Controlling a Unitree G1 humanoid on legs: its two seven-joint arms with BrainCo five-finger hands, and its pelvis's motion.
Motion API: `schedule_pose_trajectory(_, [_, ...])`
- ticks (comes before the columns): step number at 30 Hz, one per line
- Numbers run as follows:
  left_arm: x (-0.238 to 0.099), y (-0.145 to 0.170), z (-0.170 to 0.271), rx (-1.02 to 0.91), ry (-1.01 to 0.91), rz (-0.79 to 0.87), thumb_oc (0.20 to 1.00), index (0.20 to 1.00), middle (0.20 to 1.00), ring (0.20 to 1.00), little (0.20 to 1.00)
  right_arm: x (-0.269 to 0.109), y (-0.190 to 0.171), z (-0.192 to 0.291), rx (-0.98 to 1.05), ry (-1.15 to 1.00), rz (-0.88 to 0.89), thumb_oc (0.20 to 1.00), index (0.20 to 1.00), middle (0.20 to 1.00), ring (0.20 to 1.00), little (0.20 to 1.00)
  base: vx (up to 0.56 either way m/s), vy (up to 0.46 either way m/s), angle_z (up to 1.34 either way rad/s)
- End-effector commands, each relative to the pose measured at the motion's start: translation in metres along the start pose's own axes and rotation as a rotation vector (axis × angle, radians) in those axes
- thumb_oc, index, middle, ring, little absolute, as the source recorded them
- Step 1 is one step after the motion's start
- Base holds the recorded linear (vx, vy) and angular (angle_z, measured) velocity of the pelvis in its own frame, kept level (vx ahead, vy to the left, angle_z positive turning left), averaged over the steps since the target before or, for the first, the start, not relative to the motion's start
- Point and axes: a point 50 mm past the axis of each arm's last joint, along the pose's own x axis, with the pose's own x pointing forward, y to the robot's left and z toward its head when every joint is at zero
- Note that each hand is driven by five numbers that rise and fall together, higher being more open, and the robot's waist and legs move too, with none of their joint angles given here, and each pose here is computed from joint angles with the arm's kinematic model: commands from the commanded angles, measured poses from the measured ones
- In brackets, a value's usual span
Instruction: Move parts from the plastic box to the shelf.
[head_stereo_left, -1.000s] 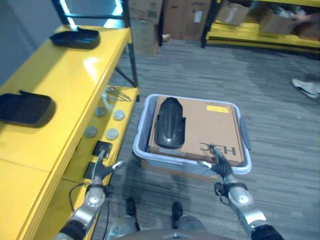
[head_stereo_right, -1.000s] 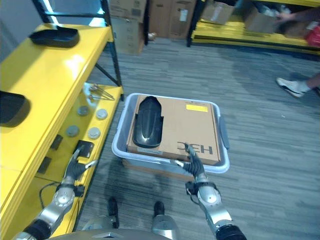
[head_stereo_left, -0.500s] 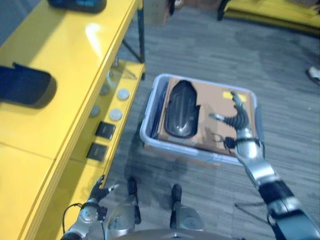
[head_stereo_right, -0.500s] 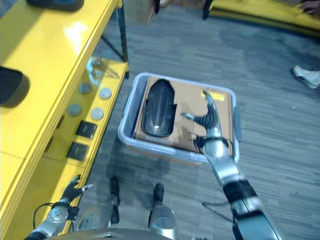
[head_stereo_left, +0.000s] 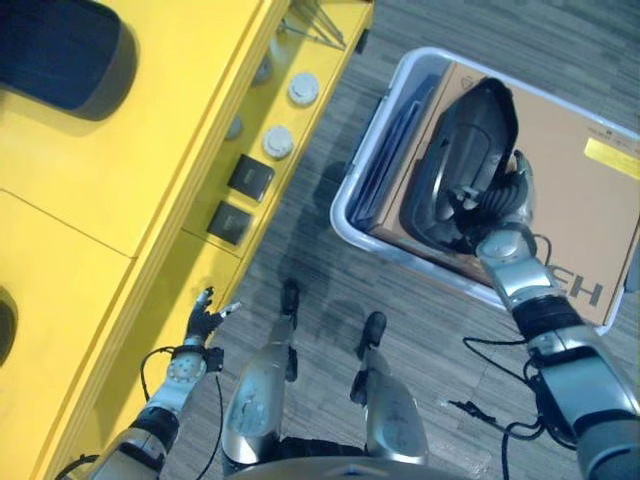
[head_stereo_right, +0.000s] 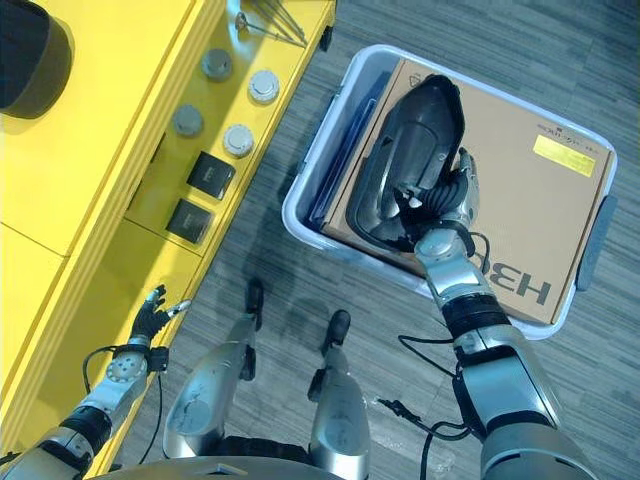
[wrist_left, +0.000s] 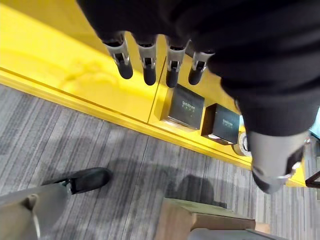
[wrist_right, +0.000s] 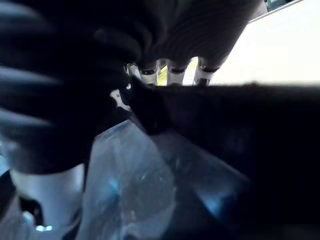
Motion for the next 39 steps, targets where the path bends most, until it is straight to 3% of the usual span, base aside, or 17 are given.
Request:
schedule_pose_trajectory(1, [-0.005, 0.001, -0.011, 0.002, 0.029, 0.011, 1.000, 1.000, 1.000, 1.000, 1.000, 0.002, 0.002, -0.025, -0.146, 0.108, 0.147, 1.000, 1.000, 1.000, 1.000, 1.000, 0.00, 0.000, 0.00])
schedule_pose_trajectory(2, [-0.005, 0.002, -0.011, -0.001, 0.032, 0.011, 1.000, 1.000, 1.000, 1.000, 1.000, 0.001, 0.006, -0.035, -0.185, 0.158, 0.203, 0.200, 0.200, 0.200, 0.200, 0.200, 0.00, 0.000, 0.00])
schedule_pose_trajectory(13, [-0.008, -0.005, -0.007, -0.013, -0.003, -0.083, 1.000, 1.000, 1.000, 1.000, 1.000, -0.037, 0.000, -0.140, -0.243, 0.630, 0.221, 0.200, 0.200, 0.200, 0.200, 0.200, 0.02, -0.038, 0.13])
schedule_pose_trajectory(22, [-0.003, -0.008, 0.049, -0.035, -0.175, -0.201, 1.000, 1.000, 1.000, 1.000, 1.000, -0.072, -0.011, -0.183, -0.219, 0.639, 0.255, 0.200, 0.200, 0.200, 0.200, 0.200, 0.04, -0.078, 0.03])
schedule_pose_trajectory(27, [-0.003, -0.016, 0.080, -0.037, -0.238, -0.283, 1.000, 1.000, 1.000, 1.000, 1.000, -0.070, -0.017, -0.171, -0.246, 0.435, 0.166, 0.200, 0.200, 0.200, 0.200, 0.200, 0.04, -0.066, -0.06])
schedule_pose_trajectory(34, [-0.004, -0.028, 0.105, -0.088, -0.254, -0.378, 1.000, 1.000, 1.000, 1.000, 1.000, -0.057, -0.017, -0.111, -0.380, 0.014, 0.097, 0.200, 0.200, 0.200, 0.200, 0.200, 0.01, -0.023, -0.23])
schedule_pose_trajectory(39, [-0.009, -0.058, 0.135, -0.127, -0.225, -0.587, 1.000, 1.000, 1.000, 1.000, 1.000, -0.043, -0.033, -0.004, -0.462, -0.522, -0.035, 0.200, 0.200, 0.200, 0.200, 0.200, -0.04, -0.013, -0.17])
